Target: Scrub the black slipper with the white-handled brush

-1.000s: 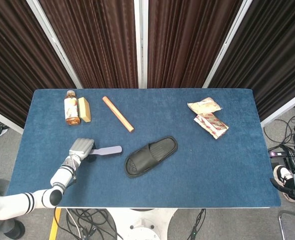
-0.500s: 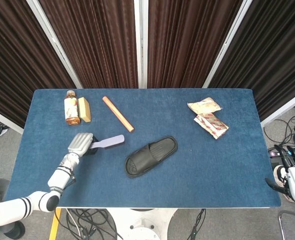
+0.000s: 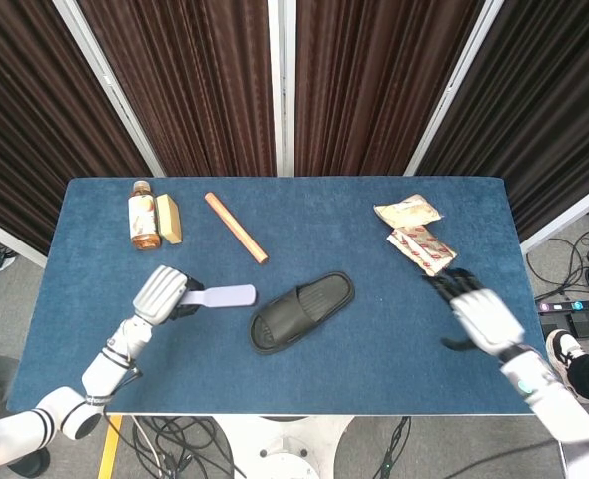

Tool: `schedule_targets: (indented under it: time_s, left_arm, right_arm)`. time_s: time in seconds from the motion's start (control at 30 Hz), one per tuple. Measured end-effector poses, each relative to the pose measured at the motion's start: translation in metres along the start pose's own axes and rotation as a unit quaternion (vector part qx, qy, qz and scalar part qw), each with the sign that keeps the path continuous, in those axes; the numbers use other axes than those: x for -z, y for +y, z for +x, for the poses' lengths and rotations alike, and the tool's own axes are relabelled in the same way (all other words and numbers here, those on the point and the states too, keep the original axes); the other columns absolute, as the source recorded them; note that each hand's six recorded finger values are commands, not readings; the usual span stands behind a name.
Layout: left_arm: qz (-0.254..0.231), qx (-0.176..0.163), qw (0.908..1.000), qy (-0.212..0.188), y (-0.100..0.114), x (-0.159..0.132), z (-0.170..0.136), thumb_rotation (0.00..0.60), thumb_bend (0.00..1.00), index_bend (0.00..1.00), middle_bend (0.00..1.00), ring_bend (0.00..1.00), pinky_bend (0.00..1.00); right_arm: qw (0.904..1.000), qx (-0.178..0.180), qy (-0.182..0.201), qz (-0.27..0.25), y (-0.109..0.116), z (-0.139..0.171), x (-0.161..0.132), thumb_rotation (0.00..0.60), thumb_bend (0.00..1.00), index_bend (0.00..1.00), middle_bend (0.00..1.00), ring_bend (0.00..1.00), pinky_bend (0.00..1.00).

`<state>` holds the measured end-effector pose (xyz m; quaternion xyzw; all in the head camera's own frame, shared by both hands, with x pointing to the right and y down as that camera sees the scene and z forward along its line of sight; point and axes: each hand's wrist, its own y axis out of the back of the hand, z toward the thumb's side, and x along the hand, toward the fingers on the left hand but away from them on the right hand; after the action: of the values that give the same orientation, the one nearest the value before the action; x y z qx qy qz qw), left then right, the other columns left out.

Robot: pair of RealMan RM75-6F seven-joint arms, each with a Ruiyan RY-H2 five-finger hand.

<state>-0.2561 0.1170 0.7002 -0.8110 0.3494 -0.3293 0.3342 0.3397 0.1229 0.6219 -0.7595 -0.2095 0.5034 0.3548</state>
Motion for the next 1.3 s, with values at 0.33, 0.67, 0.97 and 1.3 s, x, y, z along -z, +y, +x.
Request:
schedule_targets:
  time_s: [0.33,0.67,0.97,1.3]
  left_arm:
    - [0.047,0.040,0.9965,-0.056,-0.019,-0.019,0.009,0.600,0.70,1.00,1.00,1.00,1.00]
    - [0.065,0.061,0.9928,-0.081,-0.037,-0.029,0.022,0.600,0.70,1.00,1.00,1.00,1.00]
    - [0.103,0.087,0.9855,-0.103,-0.063,-0.042,0.034,0.600,0.70,1.00,1.00,1.00,1.00]
    - [0.158,0.088,0.9790,-0.094,-0.084,-0.041,0.053,0.600,0.70,1.00,1.00,1.00,1.00]
  right_arm:
    - [0.9893,-0.082,0.090,0.081,-0.021,-0.137,-0.091,0.600,0.00,0.00,0.08,0.00,0.05]
    - [0.9788,-0.122,0.091,0.137,-0.045,-0.183,-0.119,0.600,0.00,0.00,0.14,0.00,0.04]
    - [0.9778,-0.130,0.078,0.145,-0.063,-0.189,-0.124,0.600,0.10,0.19,0.28,0.10,0.12]
    - [0.9772,-0.126,0.075,0.153,-0.068,-0.192,-0.124,0.600,0.18,0.35,0.37,0.20,0.23]
